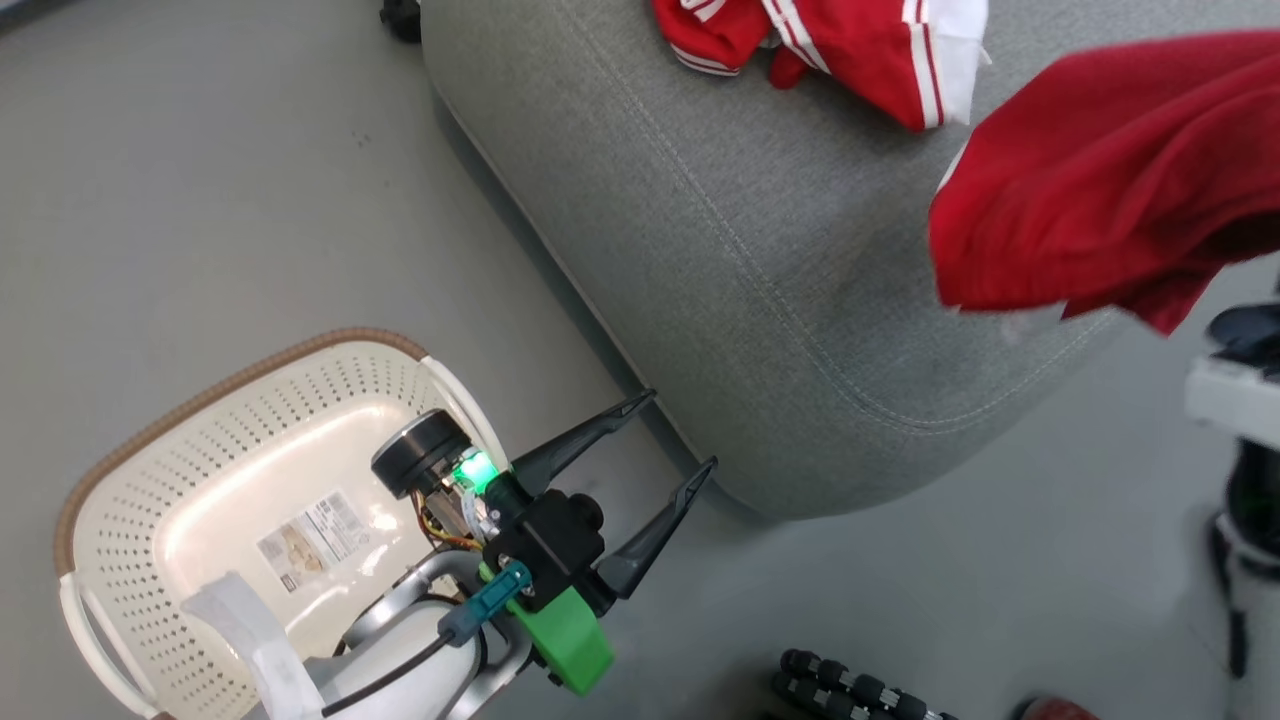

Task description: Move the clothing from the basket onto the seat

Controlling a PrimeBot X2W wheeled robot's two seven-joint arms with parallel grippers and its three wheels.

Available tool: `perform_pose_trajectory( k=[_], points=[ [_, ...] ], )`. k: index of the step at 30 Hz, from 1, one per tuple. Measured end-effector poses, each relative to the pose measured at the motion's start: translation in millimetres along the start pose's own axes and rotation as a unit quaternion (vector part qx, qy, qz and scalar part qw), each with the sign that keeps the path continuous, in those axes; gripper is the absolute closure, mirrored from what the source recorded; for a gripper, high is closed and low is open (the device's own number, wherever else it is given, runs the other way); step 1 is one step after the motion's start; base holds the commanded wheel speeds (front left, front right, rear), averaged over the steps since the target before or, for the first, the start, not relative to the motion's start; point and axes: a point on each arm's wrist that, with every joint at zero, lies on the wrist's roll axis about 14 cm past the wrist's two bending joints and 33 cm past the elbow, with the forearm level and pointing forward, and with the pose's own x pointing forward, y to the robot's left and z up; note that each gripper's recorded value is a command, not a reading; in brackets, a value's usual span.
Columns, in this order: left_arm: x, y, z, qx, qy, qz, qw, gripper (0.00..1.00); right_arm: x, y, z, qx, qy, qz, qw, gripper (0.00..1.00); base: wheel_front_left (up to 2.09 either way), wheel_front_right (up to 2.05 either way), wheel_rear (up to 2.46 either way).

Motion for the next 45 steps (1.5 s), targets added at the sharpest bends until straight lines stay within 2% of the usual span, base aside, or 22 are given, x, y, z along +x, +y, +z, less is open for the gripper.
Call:
perform_pose_trajectory(
  k=[5, 10, 16, 18, 19, 20, 24, 26, 29, 35, 40, 45],
  points=[
    [-3, 18, -16, -0.008, -0.002, 0.005, 1.000, 0.00, 61, -9, 15, -0.092, -0.059, 0.025, 0.994, 1.00, 0.00, 0.00, 0.00],
    [-13, 39, -27, -0.015, -0.003, 0.034, 0.999, 0.00, 116, -11, 7, -0.160, -0.076, 0.052, 0.983, 1.00, 0.00, 0.00, 0.00],
    [-34, 73, -39, -0.020, 0.002, 0.090, 0.996, 0.00, 151, -3, -49, -0.174, -0.036, 0.064, 0.982, 1.00, 0.00, 0.00, 0.00],
    [-43, 81, -47, -0.025, 0.008, 0.106, 0.994, 0.00, 150, -5, -85, -0.175, 0.004, 0.058, 0.983, 1.00, 0.00, 0.00, 0.00],
    [-47, 84, -52, -0.028, 0.013, 0.114, 0.993, 0.00, 146, -7, -105, -0.168, 0.027, 0.048, 0.984, 0.83, 0.00, 0.00, 0.00],
    [-50, 85, -55, -0.031, 0.016, 0.118, 0.992, 0.00, 142, -10, -121, -0.158, 0.043, 0.038, 0.986, 0.00, 0.00, 0.00, 0.00],
    [-64, 93, -68, -0.035, 0.032, 0.145, 0.988, 0.00, 118, -19, -167, -0.140, 0.095, -0.009, 0.986, 0.00, 0.00, 0.00, 0.00],
    [-68, 97, -69, -0.033, 0.036, 0.160, 0.986, 0.00, 91, -27, -188, -0.125, 0.129, -0.035, 0.983, 0.00, 0.00, 0.00, 0.00],
    [-71, 100, -61, -0.029, 0.027, 0.179, 0.983, 0.00, 39, -42, -208, -0.120, 0.189, -0.067, 0.972, 0.00, 0.00, 0.00, 0.00],
    [-83, 98, -54, -0.047, 0.021, 0.220, 0.974, 0.00, -45, -69, -209, -0.117, 0.267, -0.119, 0.949, 0.00, 0.00, 0.00, 0.00],
    [-89, 91, -43, -0.062, 0.013, 0.252, 0.966, 0.00, -99, -85, -198, -0.111, 0.317, -0.138, 0.932, 0.00, 0.00, 0.00, 0.00],
    [-94, 86, -24, -0.069, -0.003, 0.292, 0.954, 0.00, -143, -85, -193, -0.051, 0.349, -0.155, 0.923, 0.00, 0.00, 0.00, 0.00]
  ],
)
